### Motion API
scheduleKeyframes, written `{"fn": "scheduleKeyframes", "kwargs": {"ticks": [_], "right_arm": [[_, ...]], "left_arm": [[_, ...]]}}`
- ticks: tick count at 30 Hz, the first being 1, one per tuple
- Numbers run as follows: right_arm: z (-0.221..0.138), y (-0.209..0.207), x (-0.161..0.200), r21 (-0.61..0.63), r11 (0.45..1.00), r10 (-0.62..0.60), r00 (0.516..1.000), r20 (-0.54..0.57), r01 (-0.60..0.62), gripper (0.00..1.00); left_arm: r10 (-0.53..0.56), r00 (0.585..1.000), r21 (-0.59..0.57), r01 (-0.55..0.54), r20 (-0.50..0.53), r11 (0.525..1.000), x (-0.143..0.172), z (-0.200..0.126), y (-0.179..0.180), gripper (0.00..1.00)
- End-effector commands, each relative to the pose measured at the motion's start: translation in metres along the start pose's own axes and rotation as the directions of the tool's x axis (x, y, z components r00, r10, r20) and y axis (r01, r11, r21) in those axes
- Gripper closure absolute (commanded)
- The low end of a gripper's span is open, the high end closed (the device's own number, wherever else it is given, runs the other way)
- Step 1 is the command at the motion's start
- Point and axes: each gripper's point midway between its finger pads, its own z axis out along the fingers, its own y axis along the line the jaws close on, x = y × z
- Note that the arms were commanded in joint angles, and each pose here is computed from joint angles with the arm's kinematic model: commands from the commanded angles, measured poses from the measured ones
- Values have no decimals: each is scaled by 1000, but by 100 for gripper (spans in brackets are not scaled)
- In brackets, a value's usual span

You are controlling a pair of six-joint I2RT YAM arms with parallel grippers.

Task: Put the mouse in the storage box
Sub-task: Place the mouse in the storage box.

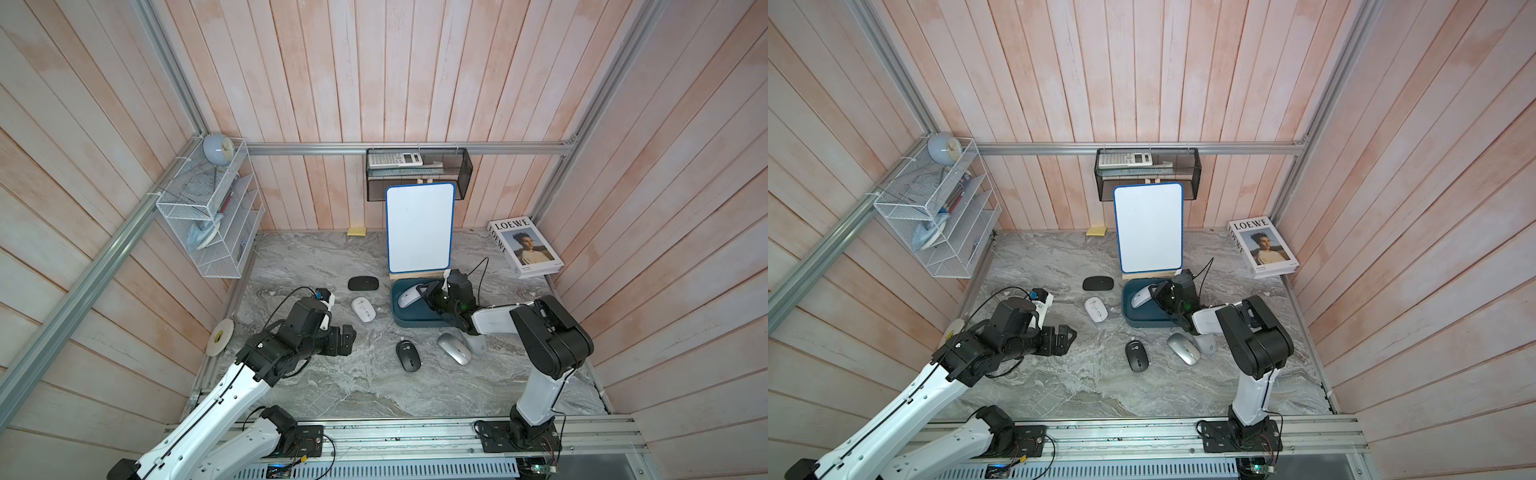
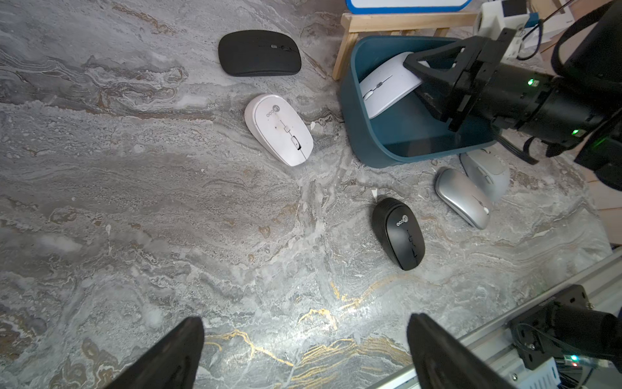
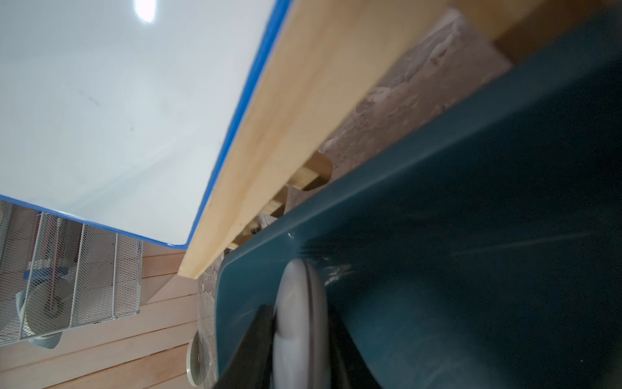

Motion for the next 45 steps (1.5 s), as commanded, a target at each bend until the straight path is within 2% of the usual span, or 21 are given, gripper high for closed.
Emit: {"fn": "scheduleKeyframes", "kwargs": {"ticks": [1,4,7,16,20,23,26,31,34,38,40,45], "right_arm": [[1,-11,-1,63,998,-6,1000,24,5,55],[-3,-18,0,116,993,-6,1000,24,3,42],[-9,-17,1,156,987,-37,999,14,34,34],[-26,-22,0,293,950,-98,995,-35,104,25],[-44,4,-11,301,921,-248,968,-33,246,24],[-68,34,-25,316,870,-389,920,-34,379,24],[-97,58,-26,286,833,-481,875,-49,474,24],[-143,69,3,219,743,-613,774,-156,633,24],[-168,55,23,186,739,-617,761,-199,647,24],[-197,33,44,156,766,-589,777,-221,624,24],[-203,27,60,118,768,-593,769,-240,629,24],[-204,10,98,81,713,-642,695,-325,696,22]], "left_arm": [[0,1000,10,0,7,1000,-2,3,-1,0],[-2,1000,5,2,17,1000,-3,2,0,0],[-3,1000,8,3,22,1000,-3,1,0,0],[-4,1000,8,4,12,1000,-2,4,-1,0],[-13,1000,-2,13,3,1000,-1,7,1,0],[-47,998,-11,47,-28,999,2,15,1,0],[-83,994,-20,82,-65,996,6,22,0,0],[-183,981,153,190,-61,970,12,36,-25,1],[-230,970,220,242,-77,945,19,49,-34,4],[-241,966,175,254,-96,951,25,63,-35,5],[-232,968,137,244,-98,960,26,67,-35,4],[-283,955,68,289,-89,955,28,77,-25,4]]}}
